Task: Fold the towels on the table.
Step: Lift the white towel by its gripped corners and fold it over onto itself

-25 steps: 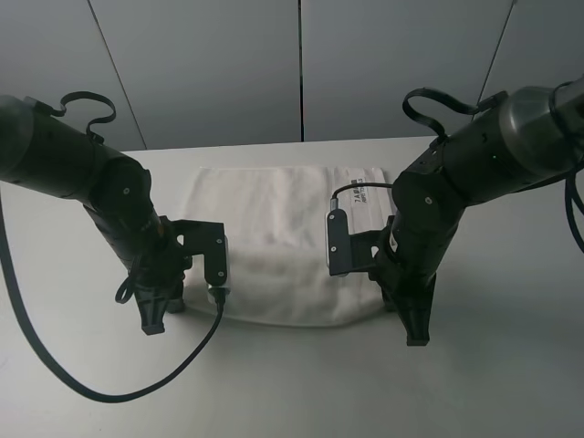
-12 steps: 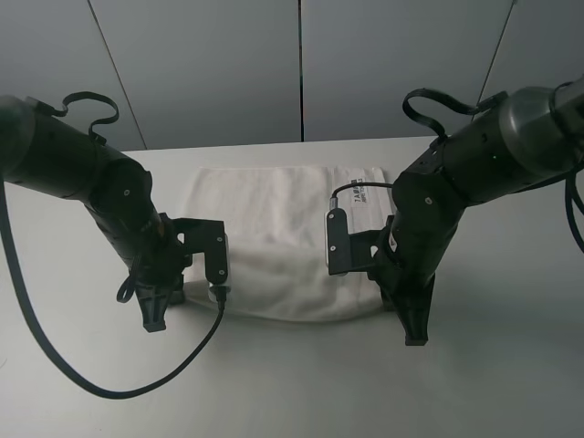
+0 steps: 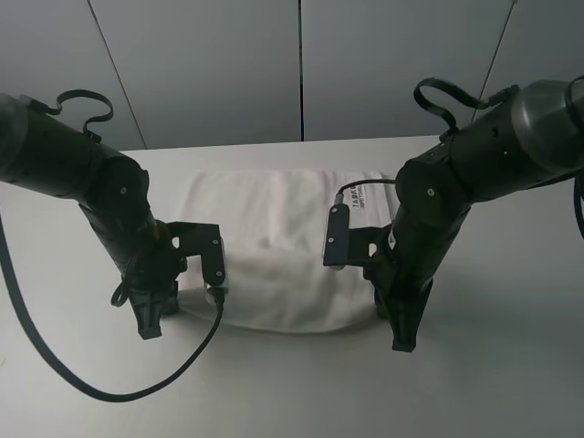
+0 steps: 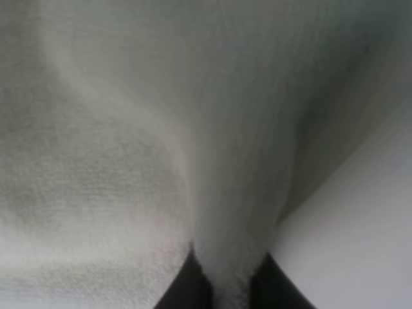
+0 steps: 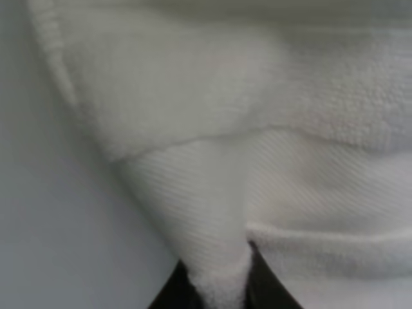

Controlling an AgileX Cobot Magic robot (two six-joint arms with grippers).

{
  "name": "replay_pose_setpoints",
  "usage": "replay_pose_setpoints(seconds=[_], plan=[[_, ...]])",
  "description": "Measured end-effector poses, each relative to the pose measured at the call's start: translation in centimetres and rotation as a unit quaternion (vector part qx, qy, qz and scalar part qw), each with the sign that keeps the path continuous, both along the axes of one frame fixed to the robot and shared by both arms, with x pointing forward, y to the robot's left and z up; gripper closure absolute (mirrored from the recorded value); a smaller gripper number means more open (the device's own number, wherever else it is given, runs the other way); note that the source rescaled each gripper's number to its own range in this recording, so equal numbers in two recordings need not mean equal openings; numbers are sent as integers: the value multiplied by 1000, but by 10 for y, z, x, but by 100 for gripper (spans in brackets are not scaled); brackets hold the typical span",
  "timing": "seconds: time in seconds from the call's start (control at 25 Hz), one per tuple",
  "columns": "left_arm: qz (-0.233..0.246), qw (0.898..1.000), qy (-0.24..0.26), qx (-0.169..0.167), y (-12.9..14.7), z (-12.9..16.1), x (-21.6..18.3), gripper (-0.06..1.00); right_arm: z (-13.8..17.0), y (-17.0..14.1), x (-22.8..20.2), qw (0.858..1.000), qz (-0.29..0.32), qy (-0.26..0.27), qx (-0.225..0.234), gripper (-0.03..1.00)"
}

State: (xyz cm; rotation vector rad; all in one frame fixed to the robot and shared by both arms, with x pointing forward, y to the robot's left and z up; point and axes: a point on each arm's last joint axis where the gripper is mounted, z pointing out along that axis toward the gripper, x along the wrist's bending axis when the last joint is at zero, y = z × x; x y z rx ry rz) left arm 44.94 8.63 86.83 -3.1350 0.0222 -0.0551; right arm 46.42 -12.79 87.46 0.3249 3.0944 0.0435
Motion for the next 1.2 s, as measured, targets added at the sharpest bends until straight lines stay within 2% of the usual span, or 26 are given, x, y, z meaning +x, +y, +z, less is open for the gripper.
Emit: replay_pose_setpoints(seconds=[0.2,0.36,0.64,0.88,1.04,1.2], plan=[[16,1000,17,3,4,14,-7,94,18,-5,-11,999,-18,38,-12,97],[21,1000,16,-5,6,29,-9,94,31,-8,-16,998,-32,45,-12,97],[35,999,-13,-38,6,52,-10,94,60,-9,-19,998,-58,8,26,97],[80,992,-59,-73,6,68,-5,94,73,-13,-15,992,-116,-40,30,97],[114,987,-96,-65,8,70,1,94,75,-15,-11,984,-168,-59,29,97],[151,978,-132,-63,10,72,8,94,87,-8,-2,973,-211,-75,54,97]])
